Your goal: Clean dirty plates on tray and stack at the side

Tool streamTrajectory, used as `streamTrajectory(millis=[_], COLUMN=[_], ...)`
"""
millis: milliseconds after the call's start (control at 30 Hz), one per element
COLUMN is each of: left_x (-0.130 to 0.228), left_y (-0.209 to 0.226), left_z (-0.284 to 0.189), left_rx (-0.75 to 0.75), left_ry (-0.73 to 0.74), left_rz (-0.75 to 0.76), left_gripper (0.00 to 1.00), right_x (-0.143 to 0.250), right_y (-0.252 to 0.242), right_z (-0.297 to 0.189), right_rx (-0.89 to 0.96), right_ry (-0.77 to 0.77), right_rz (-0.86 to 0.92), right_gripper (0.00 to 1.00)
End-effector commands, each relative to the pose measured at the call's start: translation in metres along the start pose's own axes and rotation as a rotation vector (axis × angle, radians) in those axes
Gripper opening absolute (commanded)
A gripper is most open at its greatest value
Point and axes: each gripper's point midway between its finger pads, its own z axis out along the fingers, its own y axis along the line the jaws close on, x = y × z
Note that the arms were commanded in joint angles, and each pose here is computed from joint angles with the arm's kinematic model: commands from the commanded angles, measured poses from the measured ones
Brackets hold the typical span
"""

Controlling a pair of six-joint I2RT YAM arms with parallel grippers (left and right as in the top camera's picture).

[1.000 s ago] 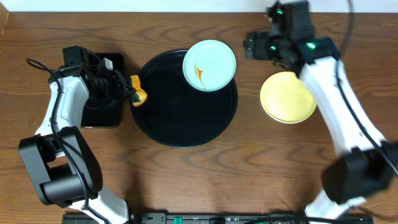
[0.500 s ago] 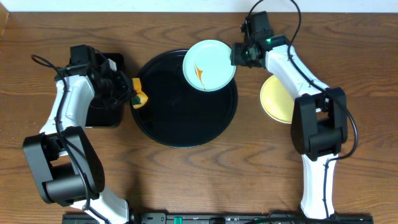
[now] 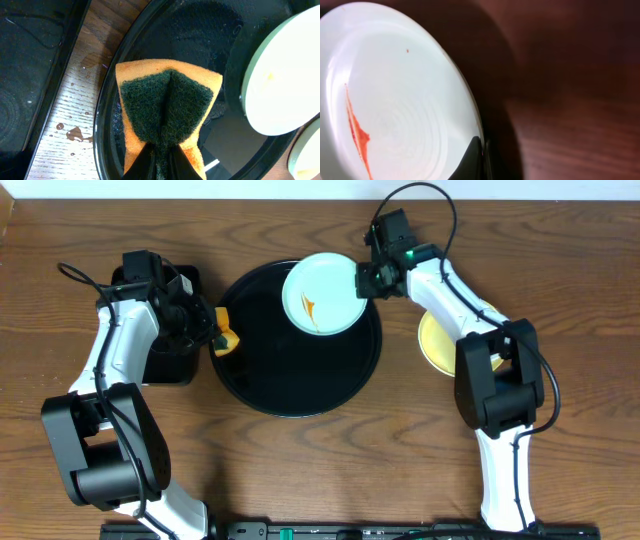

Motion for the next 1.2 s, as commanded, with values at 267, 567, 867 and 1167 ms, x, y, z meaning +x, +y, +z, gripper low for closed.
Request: streamTrajectory(millis=[267, 567, 867, 1167], left_x=[-0.006, -0.005, 0.0, 0.007], left_y=[-0.004, -0.004, -0.01, -0.02], left_z=[-0.01, -0.01, -0.007, 0.002], left_rx=[-0.002, -0.002, -0.001, -0.064], left_ry=[-0.034, -0.033, -0.019, -0.025], left_rz=[0.03, 0.029, 0.041, 0.053], left_gripper=[0.07, 0.08, 0.08, 0.07], right_x=[0.051, 0.097, 0.076, 0.1], right_y=[0.04, 0.068, 0.068, 0.061], right_z=[-0.025, -0.022, -0.011, 0.008], right_rx=[0.014, 0.056, 0.044, 0.032], right_ry=[0.174, 0.286, 0.199, 0.276], right_rz=[-0.056, 0.067, 0.073, 0.044], right_gripper=[0.01, 0.13, 0.17, 0.01])
